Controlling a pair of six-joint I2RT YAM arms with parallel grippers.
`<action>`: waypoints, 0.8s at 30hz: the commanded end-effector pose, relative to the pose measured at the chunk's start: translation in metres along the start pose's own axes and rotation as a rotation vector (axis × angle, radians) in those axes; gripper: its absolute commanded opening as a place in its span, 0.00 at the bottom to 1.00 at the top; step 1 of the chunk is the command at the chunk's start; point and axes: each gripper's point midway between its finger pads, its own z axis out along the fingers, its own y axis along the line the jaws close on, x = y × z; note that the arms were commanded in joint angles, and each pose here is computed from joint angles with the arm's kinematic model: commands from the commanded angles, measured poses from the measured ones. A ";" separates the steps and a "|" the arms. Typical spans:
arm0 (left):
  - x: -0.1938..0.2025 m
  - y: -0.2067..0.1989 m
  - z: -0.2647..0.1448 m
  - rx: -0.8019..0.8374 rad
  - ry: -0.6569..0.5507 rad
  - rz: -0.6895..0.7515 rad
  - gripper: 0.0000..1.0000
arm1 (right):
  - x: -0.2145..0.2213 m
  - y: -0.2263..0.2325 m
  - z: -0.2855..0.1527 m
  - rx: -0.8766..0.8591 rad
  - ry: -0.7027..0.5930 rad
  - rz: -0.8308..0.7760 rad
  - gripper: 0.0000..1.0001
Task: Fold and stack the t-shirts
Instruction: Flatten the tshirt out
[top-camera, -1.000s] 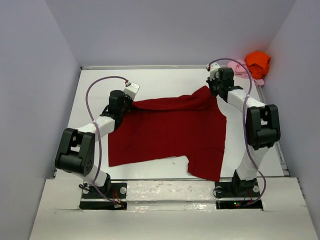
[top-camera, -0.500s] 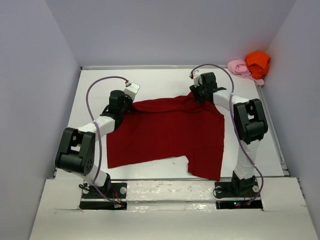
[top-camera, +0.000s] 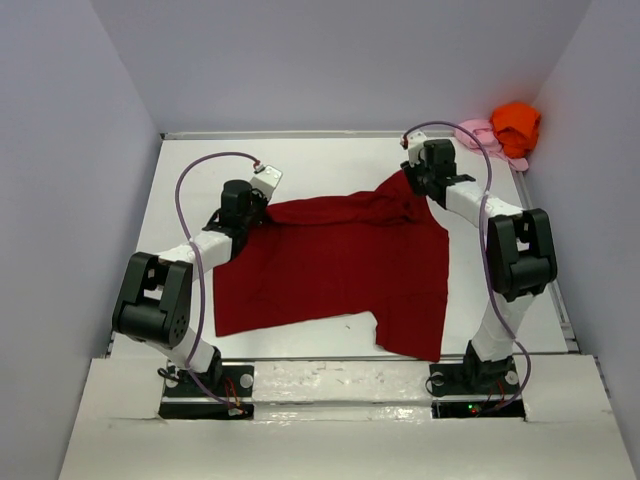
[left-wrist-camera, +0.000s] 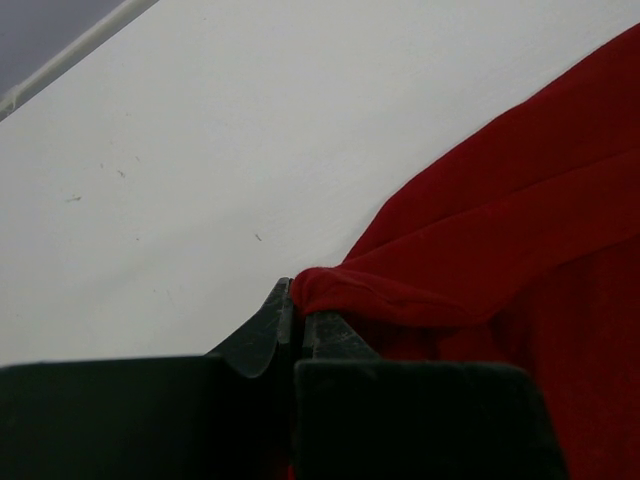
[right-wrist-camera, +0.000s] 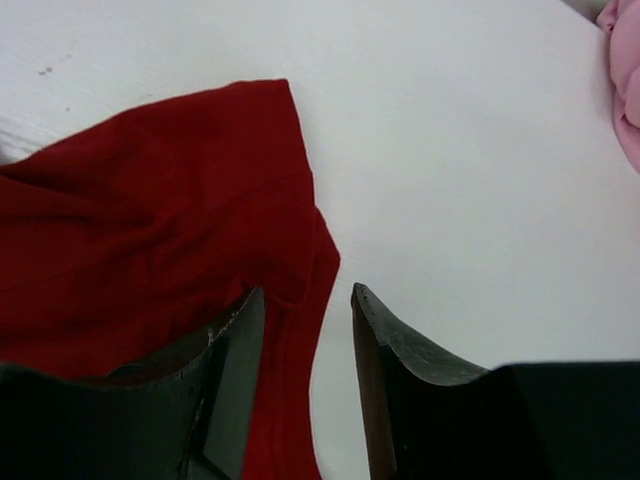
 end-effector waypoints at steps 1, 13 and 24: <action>-0.026 0.008 0.001 -0.022 -0.065 0.008 0.00 | 0.014 0.002 0.009 0.002 0.023 0.007 0.45; -0.026 0.007 0.002 -0.023 -0.061 0.011 0.00 | 0.044 0.021 0.002 -0.065 0.077 0.018 0.44; -0.024 0.006 0.004 -0.019 -0.052 0.012 0.00 | 0.063 0.040 -0.012 -0.139 0.097 0.040 0.46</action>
